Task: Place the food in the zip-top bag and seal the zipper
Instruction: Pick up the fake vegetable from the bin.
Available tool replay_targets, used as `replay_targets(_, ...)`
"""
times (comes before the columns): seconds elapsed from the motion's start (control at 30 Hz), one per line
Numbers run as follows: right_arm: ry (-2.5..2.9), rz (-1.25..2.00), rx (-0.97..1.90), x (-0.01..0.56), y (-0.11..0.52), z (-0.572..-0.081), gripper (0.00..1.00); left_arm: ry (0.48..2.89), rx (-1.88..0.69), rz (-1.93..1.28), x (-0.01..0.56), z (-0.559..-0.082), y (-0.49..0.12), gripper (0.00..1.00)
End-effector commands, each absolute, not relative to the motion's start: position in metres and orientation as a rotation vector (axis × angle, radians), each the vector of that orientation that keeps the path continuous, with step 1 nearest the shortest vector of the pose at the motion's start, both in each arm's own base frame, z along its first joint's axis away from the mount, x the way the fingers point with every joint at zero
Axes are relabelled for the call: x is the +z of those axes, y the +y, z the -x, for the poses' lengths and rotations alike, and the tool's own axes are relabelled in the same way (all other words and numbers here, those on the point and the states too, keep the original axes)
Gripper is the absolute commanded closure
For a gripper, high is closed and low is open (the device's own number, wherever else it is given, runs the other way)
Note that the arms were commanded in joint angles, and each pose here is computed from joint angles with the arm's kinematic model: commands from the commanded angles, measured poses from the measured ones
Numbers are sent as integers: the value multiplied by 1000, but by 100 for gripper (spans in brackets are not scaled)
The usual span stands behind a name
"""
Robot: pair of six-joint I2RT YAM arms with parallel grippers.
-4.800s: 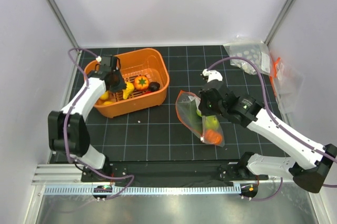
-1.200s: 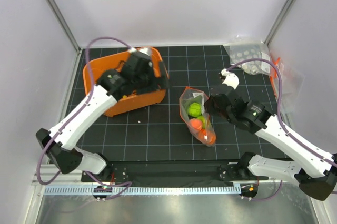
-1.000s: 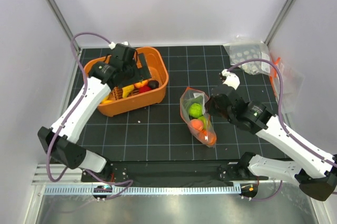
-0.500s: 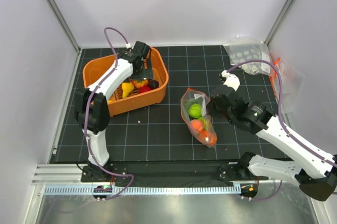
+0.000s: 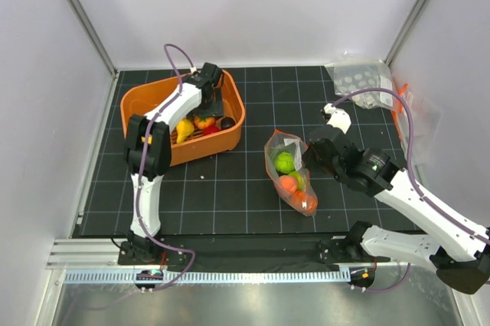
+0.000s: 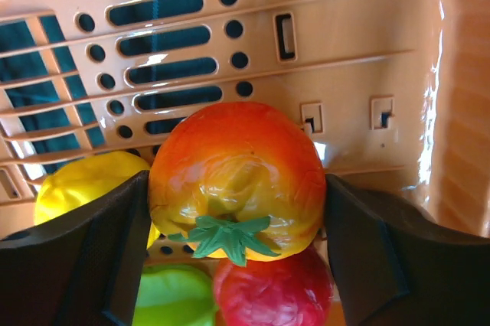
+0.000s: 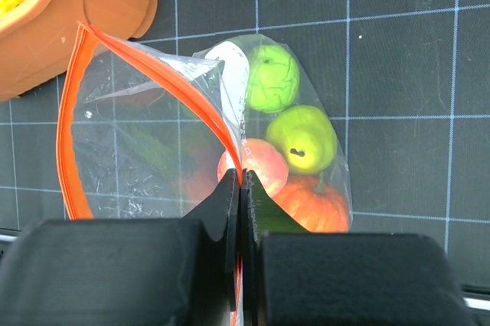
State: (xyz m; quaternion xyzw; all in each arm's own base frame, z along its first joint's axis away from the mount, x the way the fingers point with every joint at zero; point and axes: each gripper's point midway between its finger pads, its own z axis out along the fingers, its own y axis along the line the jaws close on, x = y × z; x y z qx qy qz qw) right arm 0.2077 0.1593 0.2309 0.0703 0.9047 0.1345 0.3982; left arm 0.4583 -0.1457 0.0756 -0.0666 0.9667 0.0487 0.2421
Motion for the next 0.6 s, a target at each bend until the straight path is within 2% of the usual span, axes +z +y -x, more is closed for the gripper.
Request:
replay_targets(0.0, 2256, -182, 347, 243, 159, -212, 99, 2598, 32, 197, 100, -460, -152, 26)
replay_targets(0.03, 2259, -177, 346, 241, 159, -211, 99, 2594, 19, 198, 102, -456, -152, 32)
replay_targets(0.07, 2260, -174, 346, 241, 160, -212, 99, 2577, -5, 197, 108, -456, -154, 44)
replay_targets(0.17, 2263, -169, 345, 239, 162, -214, 99, 2498, -116, 178, 146, -451, -161, 54)
replay_targets(0.33, 2267, -157, 355, 236, 168, -217, 99, 2410, -288, 138, 197, -431, -177, 58)
replay_targets(0.57, 2261, -152, 367, 236, 174, -221, 99, 2283, -603, 40, 275, -369, -218, 62)
